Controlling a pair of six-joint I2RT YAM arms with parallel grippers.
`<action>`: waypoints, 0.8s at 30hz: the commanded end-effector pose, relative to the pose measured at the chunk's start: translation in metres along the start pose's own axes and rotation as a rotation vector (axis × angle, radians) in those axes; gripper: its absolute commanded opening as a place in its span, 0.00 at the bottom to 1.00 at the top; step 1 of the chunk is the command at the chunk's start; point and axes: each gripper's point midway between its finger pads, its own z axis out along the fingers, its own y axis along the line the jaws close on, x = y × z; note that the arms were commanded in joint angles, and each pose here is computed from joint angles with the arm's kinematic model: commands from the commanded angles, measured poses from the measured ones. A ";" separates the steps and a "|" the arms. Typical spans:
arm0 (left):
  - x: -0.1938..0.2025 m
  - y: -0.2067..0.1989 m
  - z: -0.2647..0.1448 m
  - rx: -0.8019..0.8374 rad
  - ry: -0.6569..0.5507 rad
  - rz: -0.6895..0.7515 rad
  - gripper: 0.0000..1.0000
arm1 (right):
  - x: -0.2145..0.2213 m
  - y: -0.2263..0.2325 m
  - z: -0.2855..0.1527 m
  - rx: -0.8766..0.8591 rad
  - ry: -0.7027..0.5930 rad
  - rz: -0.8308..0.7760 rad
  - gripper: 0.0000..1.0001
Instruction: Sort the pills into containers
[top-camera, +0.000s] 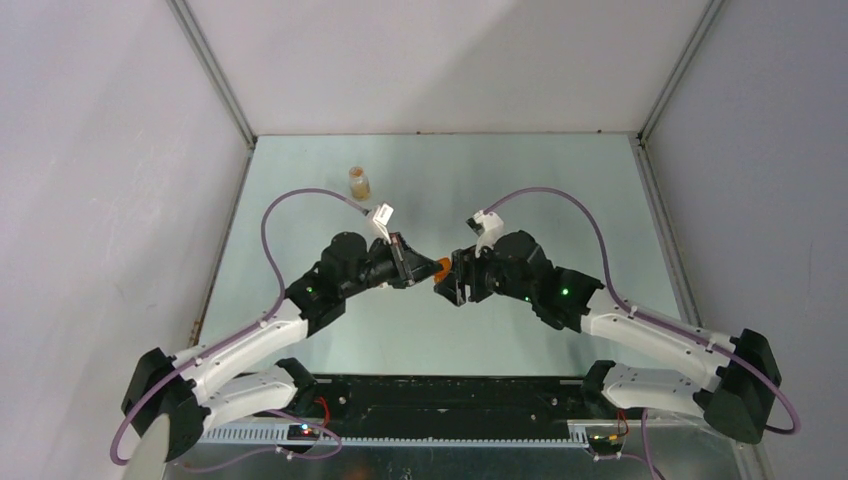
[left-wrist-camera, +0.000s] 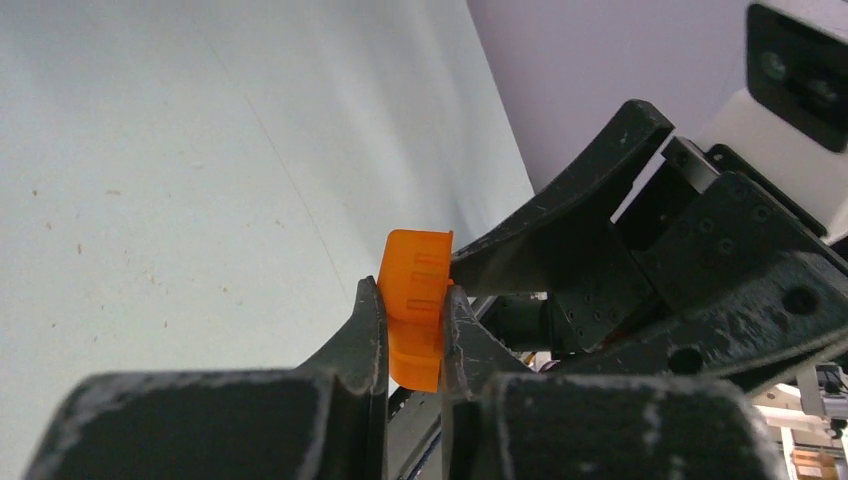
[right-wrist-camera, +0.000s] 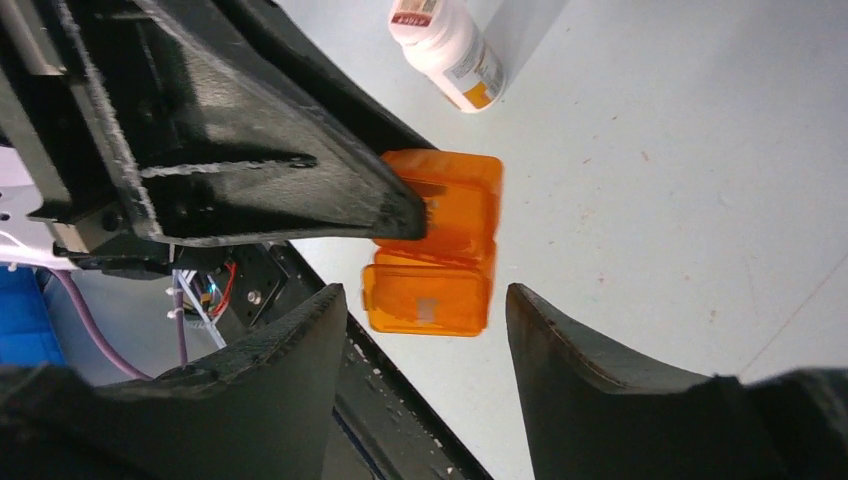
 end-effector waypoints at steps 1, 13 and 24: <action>-0.026 -0.031 -0.010 0.075 -0.073 0.090 0.00 | -0.031 0.000 -0.019 0.022 -0.088 -0.037 0.64; -0.027 -0.027 -0.013 0.047 -0.072 0.110 0.00 | -0.041 -0.039 -0.035 0.210 -0.142 -0.024 0.45; -0.036 -0.040 -0.021 0.087 -0.117 0.146 0.00 | -0.043 -0.033 -0.029 0.166 -0.140 0.008 0.03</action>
